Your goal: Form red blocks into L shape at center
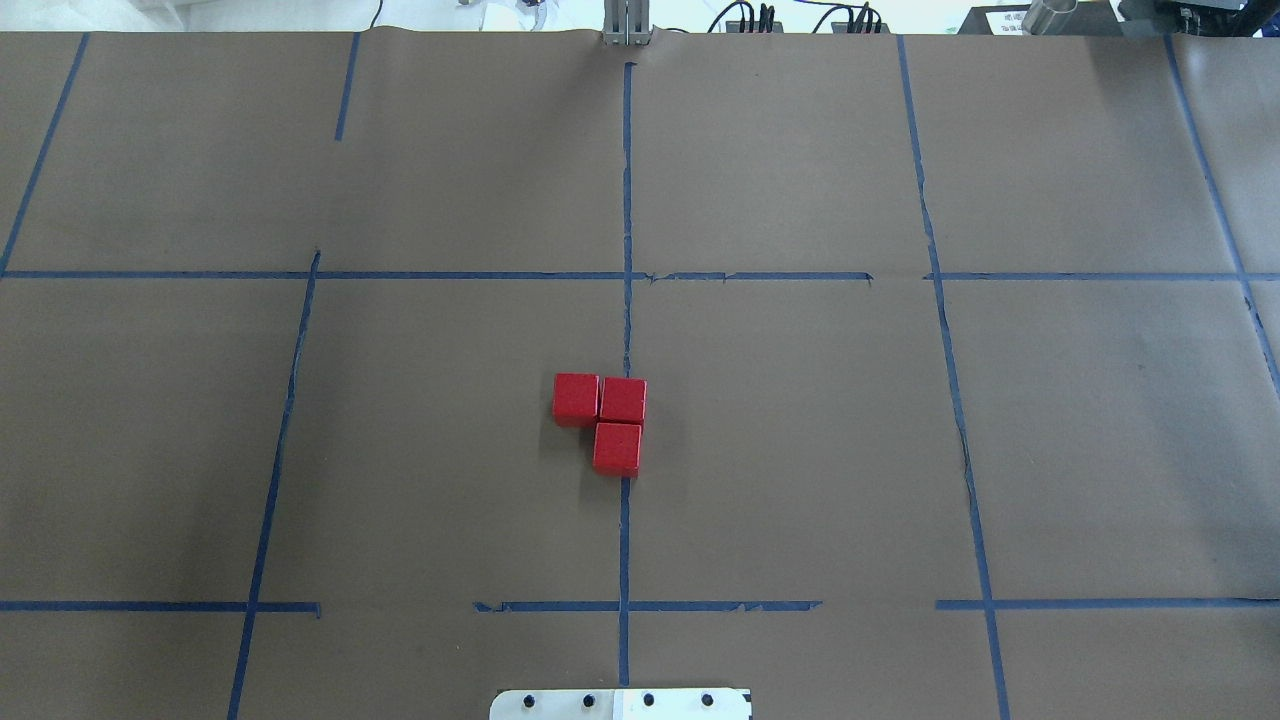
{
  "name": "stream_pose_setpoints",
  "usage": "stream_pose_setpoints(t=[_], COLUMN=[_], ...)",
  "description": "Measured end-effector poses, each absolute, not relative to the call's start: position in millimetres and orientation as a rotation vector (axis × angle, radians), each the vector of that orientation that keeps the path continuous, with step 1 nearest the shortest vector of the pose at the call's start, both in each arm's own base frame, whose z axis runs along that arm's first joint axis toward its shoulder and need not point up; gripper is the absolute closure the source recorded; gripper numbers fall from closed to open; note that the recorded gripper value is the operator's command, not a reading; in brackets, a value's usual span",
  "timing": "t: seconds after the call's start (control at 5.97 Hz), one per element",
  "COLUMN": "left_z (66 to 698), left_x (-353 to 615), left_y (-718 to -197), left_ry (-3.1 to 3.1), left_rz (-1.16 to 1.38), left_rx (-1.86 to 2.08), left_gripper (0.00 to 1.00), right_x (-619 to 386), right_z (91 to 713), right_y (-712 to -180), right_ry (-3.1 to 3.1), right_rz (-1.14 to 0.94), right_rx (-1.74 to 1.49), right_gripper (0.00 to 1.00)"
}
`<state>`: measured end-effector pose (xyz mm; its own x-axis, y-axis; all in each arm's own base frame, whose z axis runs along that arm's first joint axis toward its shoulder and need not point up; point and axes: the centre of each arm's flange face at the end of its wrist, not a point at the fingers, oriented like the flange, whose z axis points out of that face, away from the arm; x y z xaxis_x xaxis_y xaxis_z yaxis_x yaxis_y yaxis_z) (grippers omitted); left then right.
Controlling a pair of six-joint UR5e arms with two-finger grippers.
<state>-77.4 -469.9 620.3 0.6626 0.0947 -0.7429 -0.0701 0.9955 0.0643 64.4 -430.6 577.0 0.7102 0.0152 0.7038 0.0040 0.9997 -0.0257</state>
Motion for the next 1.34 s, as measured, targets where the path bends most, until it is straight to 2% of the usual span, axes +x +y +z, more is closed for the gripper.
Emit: stream_pose_setpoints(t=[1.34], left_z=[616.0], left_x=[-71.1], left_y=[-468.8], left_ry=[0.832], left_rz=[0.115], left_rx=[0.035], left_gripper=[0.00], right_x=[64.1], right_z=[574.9], right_y=[-429.1], right_ry=[-0.784], right_rz=[0.004], right_rx=[-0.020], right_gripper=[0.00])
